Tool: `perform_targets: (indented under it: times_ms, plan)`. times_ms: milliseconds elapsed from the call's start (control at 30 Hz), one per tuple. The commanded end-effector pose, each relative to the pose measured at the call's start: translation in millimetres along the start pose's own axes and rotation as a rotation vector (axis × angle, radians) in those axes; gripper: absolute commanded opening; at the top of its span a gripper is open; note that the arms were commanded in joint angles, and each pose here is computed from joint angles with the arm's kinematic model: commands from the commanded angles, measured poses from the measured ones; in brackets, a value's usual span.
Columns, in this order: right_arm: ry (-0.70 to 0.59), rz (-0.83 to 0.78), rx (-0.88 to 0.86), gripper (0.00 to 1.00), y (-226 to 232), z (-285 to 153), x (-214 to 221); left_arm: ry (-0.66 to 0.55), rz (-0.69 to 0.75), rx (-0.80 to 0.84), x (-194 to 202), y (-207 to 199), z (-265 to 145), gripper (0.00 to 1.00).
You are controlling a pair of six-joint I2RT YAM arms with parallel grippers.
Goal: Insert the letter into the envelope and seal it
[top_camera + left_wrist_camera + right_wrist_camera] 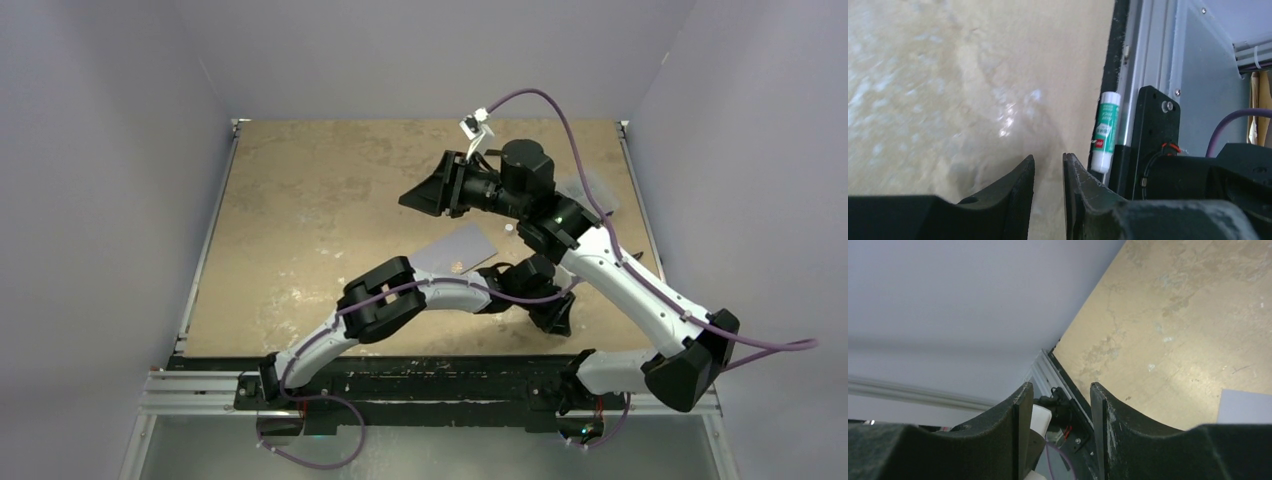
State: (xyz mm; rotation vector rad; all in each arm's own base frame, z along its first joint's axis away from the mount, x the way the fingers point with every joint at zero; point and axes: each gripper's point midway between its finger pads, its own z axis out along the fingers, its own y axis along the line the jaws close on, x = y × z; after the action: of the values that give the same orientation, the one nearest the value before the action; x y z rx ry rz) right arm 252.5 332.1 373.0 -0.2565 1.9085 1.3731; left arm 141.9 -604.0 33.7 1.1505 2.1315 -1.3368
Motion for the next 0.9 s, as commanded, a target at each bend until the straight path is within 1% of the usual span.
perform_targets:
  times_ms: [0, 100, 167, 300, 433, 533, 733, 867]
  plan:
    - [0.013, -0.043, -0.07, 0.48, 21.3, 6.3, 1.5, -0.051, 0.121, 0.08, -9.7, -30.7, 28.4, 0.24]
    - [0.023, -0.045, -0.088, 0.48, 25.9, 7.7, 7.3, -0.054, 0.136, 0.103, -9.7, -37.3, 38.2, 0.2]
    - [0.025, -0.045, -0.09, 0.48, 24.6, 7.5, 10.1, -0.056, 0.136, 0.109, -10.0, -38.8, 42.1, 0.2]
    - [0.047, -0.04, -0.082, 0.48, 17.9, 8.2, 19.6, -0.04, 0.133, 0.118, -2.8, -40.1, 50.4, 0.21]
    - [0.061, -0.028, -0.064, 0.48, 10.2, 7.5, 29.1, 0.002, 0.138, 0.14, 12.9, -47.2, 64.1, 0.22]
    - [0.066, -0.019, -0.034, 0.48, 3.1, 7.0, 32.5, 0.006, 0.142, 0.121, 18.3, -47.4, 71.8, 0.22]
    - [0.071, -0.01, 0.023, 0.48, -8.2, 6.3, 35.2, 0.007, 0.132, 0.101, 22.5, -47.0, 76.9, 0.23]
    - [0.075, -0.008, 0.042, 0.49, -11.9, 5.6, 36.8, 0.037, 0.133, 0.099, 31.5, -49.5, 76.1, 0.2]
